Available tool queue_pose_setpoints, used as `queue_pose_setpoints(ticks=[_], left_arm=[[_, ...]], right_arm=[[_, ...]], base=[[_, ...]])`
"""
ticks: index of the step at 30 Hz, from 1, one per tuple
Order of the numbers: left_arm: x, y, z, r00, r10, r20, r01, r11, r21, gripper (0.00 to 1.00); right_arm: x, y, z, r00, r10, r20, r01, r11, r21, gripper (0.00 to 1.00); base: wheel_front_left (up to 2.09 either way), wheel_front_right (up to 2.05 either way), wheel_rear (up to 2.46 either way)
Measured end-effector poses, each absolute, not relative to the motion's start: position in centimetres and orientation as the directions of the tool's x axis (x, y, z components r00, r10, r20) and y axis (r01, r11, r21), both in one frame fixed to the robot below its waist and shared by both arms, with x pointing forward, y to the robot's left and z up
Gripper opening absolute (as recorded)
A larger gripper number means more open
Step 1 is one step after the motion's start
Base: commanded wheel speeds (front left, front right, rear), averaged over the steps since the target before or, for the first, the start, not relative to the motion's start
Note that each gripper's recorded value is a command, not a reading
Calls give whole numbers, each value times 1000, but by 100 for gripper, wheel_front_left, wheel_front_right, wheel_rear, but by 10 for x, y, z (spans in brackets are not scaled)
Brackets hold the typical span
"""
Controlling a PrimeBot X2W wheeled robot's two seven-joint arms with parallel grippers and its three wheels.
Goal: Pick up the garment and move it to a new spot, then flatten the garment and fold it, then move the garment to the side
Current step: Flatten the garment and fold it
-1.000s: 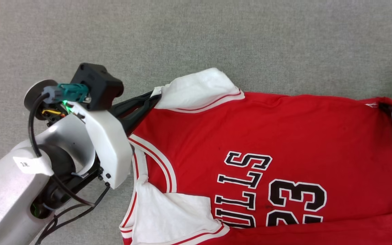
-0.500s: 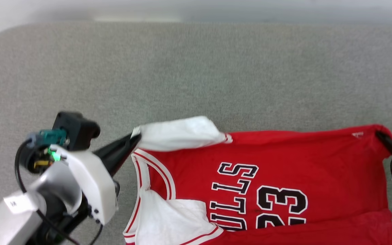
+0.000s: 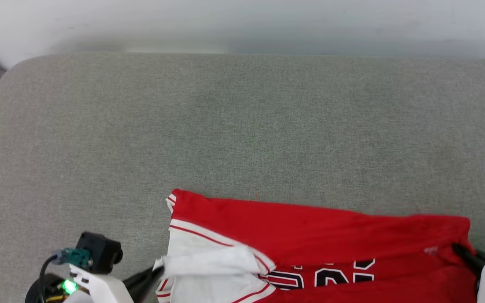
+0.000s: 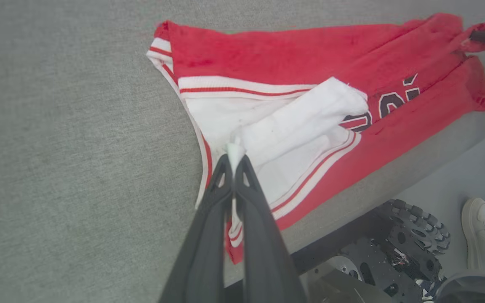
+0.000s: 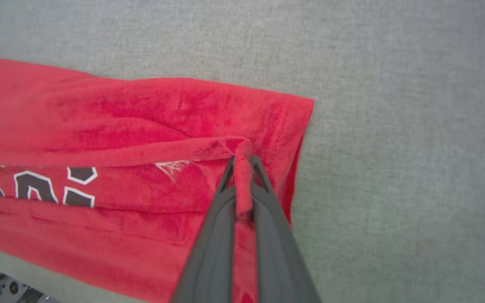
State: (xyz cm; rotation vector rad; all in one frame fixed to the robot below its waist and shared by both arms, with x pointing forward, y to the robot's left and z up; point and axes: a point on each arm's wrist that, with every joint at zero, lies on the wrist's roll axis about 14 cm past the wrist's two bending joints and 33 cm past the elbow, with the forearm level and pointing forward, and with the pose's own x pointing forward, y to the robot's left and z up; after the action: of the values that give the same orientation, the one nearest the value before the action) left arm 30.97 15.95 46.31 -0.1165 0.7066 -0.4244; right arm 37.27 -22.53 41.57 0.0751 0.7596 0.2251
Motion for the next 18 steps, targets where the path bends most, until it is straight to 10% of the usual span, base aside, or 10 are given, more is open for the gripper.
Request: queue_pose_setpoints(ticks=[18], left_arm=[[265, 165, 388, 530, -360, -768, 317, 924, -215, 0]], right_arm=[[328, -229, 373, 530, 214, -820, -317, 947, 42, 0]], base=[[0, 0, 0]])
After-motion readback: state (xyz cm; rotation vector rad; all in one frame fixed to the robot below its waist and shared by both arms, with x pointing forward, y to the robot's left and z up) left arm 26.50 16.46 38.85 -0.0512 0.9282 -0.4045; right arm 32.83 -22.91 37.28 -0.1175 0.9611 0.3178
